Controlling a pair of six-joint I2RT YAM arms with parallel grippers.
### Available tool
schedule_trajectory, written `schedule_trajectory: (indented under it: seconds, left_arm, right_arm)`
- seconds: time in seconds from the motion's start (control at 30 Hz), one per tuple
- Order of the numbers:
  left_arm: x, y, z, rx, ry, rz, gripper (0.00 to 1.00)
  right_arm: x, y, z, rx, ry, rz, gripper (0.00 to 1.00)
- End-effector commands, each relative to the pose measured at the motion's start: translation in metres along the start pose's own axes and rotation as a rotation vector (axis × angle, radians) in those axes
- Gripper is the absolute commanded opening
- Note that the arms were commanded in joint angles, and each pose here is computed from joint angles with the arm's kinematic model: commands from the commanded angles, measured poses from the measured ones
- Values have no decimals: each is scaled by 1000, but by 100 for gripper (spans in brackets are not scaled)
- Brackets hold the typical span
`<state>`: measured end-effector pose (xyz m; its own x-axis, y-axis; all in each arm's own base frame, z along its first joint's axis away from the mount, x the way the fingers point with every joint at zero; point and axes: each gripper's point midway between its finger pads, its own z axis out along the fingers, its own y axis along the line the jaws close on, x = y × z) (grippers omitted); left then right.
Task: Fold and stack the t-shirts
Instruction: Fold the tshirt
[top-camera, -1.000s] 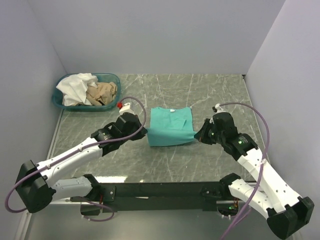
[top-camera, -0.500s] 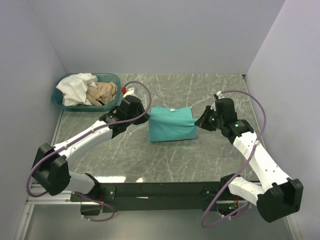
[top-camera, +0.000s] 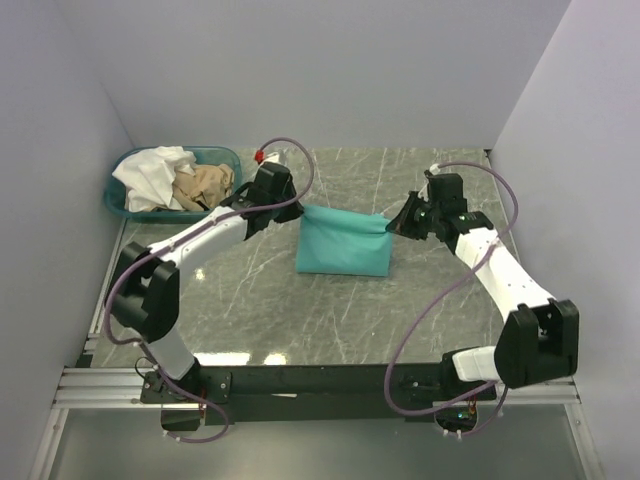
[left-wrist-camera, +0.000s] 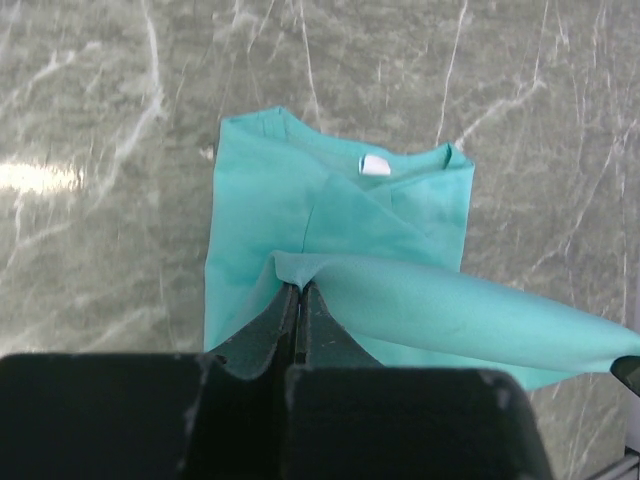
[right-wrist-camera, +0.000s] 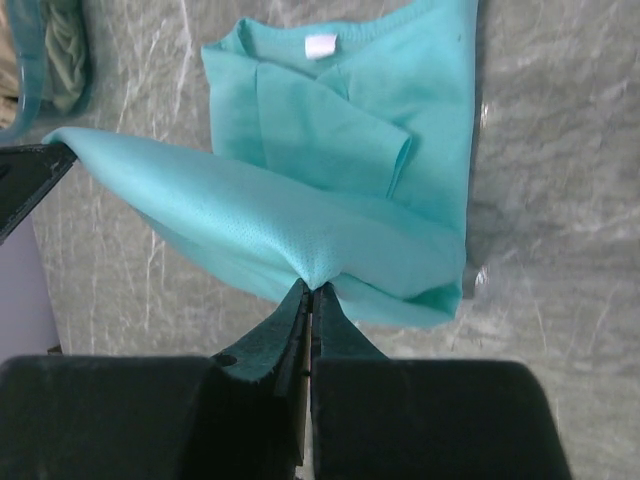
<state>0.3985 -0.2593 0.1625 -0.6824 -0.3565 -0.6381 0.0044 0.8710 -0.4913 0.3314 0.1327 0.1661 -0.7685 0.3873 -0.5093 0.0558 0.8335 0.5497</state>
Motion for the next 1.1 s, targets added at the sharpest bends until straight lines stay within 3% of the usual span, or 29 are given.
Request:
schedule_trajectory:
  seconds: [0.0, 0.77, 0.8, 0.83, 0.87, 0.9, 0.93, 1.0, 1.03, 1.07]
  left_arm:
    - [-27, -16, 13, 63, -45, 20, 1]
    - [-34, 14, 111, 46, 55, -1, 1]
    - [-34, 15, 115, 42, 58, -1, 2]
    - [-33, 16, 118, 43, 63, 4, 7]
    - [-31, 17, 121, 41, 71, 4, 13]
    - [-36, 13, 122, 50, 64, 6, 33]
    - [-37, 10, 122, 61, 66, 17, 44]
    - [-45, 4, 117, 71, 60, 21, 70]
    - [-48, 1, 113, 78, 53, 21, 99]
    - [-57, -6, 103, 91, 33, 20, 99]
  right_arm:
    - [-37, 15, 7, -49, -76, -15, 0]
    - [-59, -44, 113, 121, 17, 75, 0]
    - [-58, -46, 118, 125, 25, 74, 5]
    - [-58, -48, 121, 128, 26, 75, 14]
    - [-65, -45, 122, 124, 17, 67, 38]
    - [-66, -50, 126, 136, 24, 56, 45]
    - [-71, -50, 127, 147, 16, 50, 50]
    - [-86, -50, 120, 185, -18, 26, 68]
    - [-88, -48, 116, 187, -25, 19, 75]
    - [-88, -47, 112, 187, -31, 9, 75]
